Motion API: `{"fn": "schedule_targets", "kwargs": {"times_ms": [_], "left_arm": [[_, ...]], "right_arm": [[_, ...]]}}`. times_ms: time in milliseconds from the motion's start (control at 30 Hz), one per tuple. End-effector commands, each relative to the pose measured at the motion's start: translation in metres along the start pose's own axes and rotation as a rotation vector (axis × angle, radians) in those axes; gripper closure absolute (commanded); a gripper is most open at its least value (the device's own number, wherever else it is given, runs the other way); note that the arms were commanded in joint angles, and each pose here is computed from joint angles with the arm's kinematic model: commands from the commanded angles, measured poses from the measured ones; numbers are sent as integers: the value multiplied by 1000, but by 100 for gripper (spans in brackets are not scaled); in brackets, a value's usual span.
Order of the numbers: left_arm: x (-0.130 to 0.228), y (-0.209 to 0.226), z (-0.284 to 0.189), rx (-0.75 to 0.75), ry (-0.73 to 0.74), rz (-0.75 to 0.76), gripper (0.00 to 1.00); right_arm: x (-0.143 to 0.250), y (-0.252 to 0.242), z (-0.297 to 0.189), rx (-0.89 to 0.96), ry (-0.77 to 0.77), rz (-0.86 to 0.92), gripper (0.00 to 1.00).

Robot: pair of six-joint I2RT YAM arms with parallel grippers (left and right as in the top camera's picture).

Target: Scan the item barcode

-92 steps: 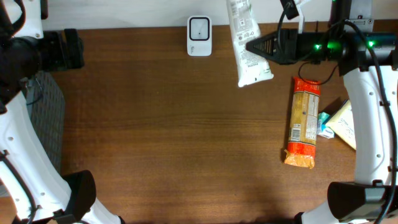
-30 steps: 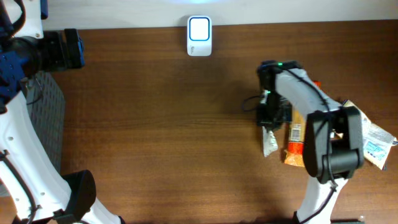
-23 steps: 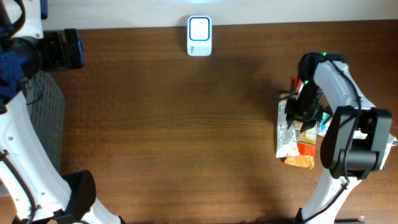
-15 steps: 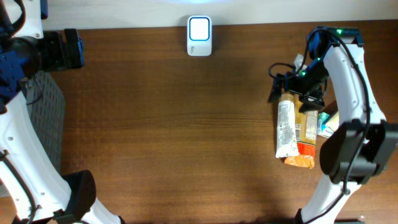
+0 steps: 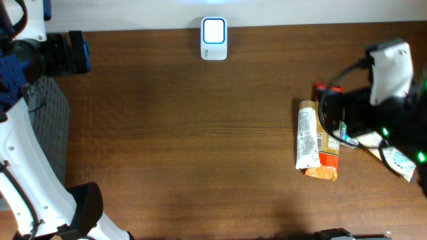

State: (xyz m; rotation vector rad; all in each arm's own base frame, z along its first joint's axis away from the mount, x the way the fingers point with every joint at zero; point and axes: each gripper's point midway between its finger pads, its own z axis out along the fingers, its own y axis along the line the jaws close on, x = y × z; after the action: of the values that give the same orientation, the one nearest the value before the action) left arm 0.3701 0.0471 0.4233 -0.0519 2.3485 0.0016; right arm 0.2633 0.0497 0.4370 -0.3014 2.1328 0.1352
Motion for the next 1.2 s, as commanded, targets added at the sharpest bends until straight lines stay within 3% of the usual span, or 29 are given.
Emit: {"fn": "schedule_targets", "kwargs": {"times_ms": [0,400,500,600,900,1167], "left_arm": [[0,1,-1,3,-3,9,1],[0,1,-1,3,-3,9,1],[0,1,-1,3,-3,9,1],[0,1,-1,3,-3,9,1],[0,1,-1,3,-3,9,1],[0,1,-1,3,-3,9,1]], "right_arm": [[14,-11,-15,84,4,-39,1],[41,-17,31,79,218,-24,1],[19,-21,28,110,57,-35,1],[28,-23,30,135,-68,-64,1],[155,-14,62,183,-575,-103,1],[191,-8,83,168,-625,-117,1]]}}
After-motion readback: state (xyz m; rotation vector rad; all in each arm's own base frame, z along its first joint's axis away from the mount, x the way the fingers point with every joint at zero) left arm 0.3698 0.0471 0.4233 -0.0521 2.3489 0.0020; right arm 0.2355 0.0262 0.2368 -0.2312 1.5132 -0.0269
